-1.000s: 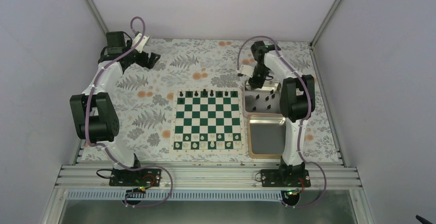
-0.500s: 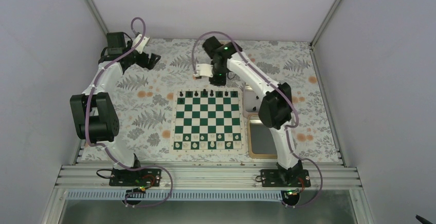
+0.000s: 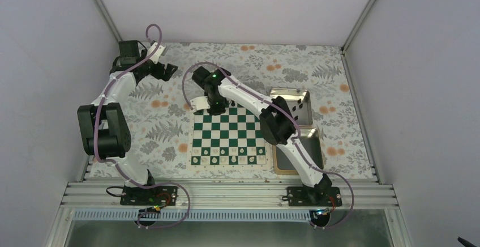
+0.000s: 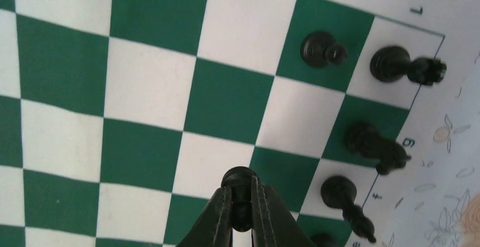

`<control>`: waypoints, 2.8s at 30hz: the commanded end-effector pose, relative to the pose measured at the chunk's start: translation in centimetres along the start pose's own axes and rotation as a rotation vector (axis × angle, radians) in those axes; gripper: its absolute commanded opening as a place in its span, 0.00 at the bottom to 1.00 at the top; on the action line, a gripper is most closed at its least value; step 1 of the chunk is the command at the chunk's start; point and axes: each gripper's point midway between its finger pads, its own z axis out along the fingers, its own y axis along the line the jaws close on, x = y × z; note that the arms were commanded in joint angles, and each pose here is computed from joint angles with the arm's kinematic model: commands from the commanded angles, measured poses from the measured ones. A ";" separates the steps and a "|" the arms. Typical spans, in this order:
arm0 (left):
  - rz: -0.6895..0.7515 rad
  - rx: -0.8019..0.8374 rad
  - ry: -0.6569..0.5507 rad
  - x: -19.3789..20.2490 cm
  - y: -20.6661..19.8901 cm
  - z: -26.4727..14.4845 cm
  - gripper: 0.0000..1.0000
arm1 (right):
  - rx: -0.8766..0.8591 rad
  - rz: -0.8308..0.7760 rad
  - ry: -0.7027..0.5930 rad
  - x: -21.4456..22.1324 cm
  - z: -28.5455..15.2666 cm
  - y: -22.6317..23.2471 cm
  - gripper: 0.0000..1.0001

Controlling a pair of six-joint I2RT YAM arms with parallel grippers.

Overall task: Set up the chess pieces on the board
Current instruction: Place the chess piece on the chessboard.

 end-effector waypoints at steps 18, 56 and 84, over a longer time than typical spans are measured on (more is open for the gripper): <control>0.023 0.007 -0.059 -0.9 -0.3 -1.2 1.00 | 0.050 -0.045 -0.127 -3.3 2.7 -1.8 0.10; 0.013 0.014 -0.071 -0.8 -0.2 -1.5 1.00 | 0.047 -0.023 -0.075 -1.5 4.1 -2.2 0.11; 0.012 0.015 -0.078 -1.2 -0.2 -1.7 1.00 | 0.093 -0.018 -0.109 -1.7 0.5 -3.1 0.06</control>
